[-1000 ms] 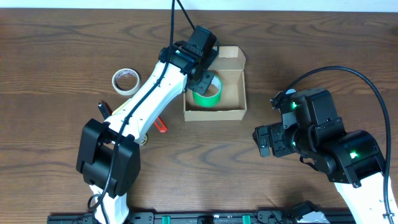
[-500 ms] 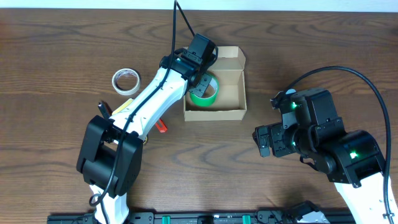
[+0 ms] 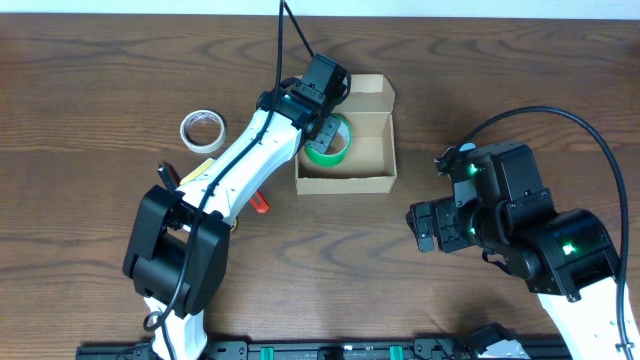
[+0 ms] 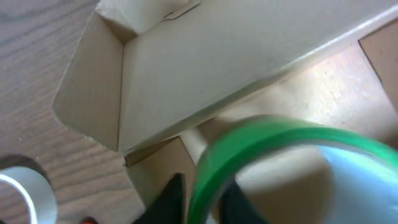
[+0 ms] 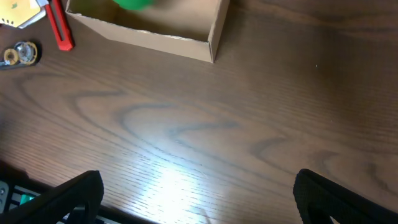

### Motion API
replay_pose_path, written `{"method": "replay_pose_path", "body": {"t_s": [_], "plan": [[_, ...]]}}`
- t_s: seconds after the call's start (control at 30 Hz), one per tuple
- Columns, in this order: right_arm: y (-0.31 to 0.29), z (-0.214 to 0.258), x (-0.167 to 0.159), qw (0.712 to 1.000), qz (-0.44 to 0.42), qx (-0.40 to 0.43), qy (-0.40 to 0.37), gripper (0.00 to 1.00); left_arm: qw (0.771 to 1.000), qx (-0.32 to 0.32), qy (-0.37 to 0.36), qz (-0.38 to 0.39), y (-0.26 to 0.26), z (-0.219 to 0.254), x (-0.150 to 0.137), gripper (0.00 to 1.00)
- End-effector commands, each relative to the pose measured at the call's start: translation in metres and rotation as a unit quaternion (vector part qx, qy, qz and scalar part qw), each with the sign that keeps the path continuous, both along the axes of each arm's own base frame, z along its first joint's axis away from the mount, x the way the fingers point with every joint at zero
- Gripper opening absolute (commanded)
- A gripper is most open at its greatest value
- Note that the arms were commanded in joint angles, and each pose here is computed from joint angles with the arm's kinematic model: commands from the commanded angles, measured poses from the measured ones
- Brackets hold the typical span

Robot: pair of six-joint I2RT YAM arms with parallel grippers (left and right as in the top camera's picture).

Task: Pack container
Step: 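Carry the green tape into the box and release it, then move the left gripper back to the white tape roll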

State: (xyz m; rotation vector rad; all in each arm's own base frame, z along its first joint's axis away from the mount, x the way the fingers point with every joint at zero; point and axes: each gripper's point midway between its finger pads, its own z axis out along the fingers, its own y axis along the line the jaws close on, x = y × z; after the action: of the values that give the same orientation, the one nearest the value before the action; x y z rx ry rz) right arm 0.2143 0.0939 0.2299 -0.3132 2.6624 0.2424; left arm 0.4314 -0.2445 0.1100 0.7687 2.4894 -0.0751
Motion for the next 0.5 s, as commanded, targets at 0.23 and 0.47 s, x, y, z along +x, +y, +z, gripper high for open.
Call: {"method": "replay_pose_path", "body": {"t_s": [0.23, 0.47], "plan": [[0.002, 0.001, -0.001, 1.000, 0.009, 0.000, -0.001, 0.99, 1.000, -0.003, -0.014, 0.011, 0.002, 0.012, 0.006, 0.34], [0.002, 0.001, -0.001, 1.000, 0.009, 0.000, -0.001, 0.99, 0.996, -0.015, -0.078, 0.049, 0.021, 0.084, 0.007, 0.34]]}}
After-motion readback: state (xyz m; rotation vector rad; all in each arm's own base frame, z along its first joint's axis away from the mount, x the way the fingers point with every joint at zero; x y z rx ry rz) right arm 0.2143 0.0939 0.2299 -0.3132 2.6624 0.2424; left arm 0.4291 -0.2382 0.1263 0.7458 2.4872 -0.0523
